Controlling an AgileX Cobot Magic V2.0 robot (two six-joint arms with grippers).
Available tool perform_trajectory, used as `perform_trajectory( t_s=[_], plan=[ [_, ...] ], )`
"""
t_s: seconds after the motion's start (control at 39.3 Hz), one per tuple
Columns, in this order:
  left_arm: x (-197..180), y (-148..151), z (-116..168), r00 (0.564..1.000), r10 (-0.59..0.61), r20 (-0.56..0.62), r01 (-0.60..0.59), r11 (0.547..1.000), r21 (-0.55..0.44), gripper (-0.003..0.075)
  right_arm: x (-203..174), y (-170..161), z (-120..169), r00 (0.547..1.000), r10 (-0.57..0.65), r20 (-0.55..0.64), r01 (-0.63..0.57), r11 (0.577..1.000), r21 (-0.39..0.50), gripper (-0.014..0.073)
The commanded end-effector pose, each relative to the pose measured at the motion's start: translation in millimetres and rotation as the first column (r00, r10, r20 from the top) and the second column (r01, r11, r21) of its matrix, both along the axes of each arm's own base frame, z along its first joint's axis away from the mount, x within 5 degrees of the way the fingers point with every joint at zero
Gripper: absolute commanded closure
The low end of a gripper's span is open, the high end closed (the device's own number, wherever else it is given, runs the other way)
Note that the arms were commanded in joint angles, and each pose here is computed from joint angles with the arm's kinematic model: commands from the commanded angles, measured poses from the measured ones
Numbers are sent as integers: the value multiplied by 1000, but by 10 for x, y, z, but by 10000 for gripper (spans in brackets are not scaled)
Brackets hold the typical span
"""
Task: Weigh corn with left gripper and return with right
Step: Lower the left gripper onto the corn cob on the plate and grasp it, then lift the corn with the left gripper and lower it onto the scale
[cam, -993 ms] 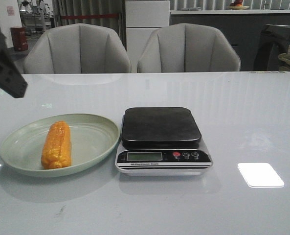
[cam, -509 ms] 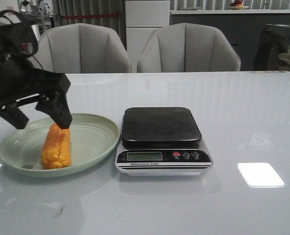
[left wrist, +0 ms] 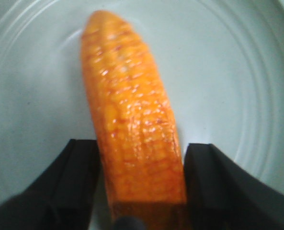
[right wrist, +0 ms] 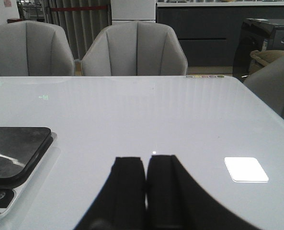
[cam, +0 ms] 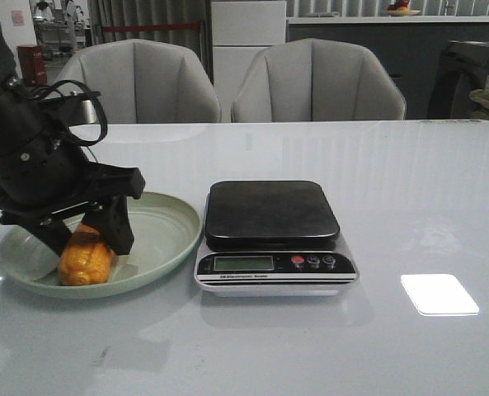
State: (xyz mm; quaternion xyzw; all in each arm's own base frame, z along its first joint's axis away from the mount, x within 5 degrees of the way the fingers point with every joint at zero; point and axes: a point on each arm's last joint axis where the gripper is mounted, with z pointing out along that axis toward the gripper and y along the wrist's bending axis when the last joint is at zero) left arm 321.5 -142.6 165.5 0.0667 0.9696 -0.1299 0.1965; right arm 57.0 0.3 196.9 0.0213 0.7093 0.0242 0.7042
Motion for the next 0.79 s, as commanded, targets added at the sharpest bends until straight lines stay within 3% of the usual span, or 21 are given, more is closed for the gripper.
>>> perform_trajectory(
  t_s=[0.0, 0.1, 0.41, 0.69, 0.76],
  plan=[
    [80, -145, 348, 995, -2, 105, 9, 998, -66, 498, -15, -4, 61, 996, -7, 92, 8, 1000, -16, 428],
    [118, -332, 534, 987, -42, 157, 56, 994, -90, 562, -15, -4, 61, 996, -7, 92, 8, 1000, -16, 428],
    [98, -909, 969, 945, -125, 303, 184, 967, -174, 564, -15, -4, 61, 996, -7, 92, 8, 1000, -16, 428],
    [120, -1244, 846, 943, -152, 296, 218, 953, -208, 558, -15, -4, 61, 996, -7, 92, 8, 1000, -16, 428],
    [161, -1297, 791, 947, -150, 285, 215, 953, -214, 516, -15, -4, 61, 996, -7, 92, 8, 1000, -16, 428]
  ],
)
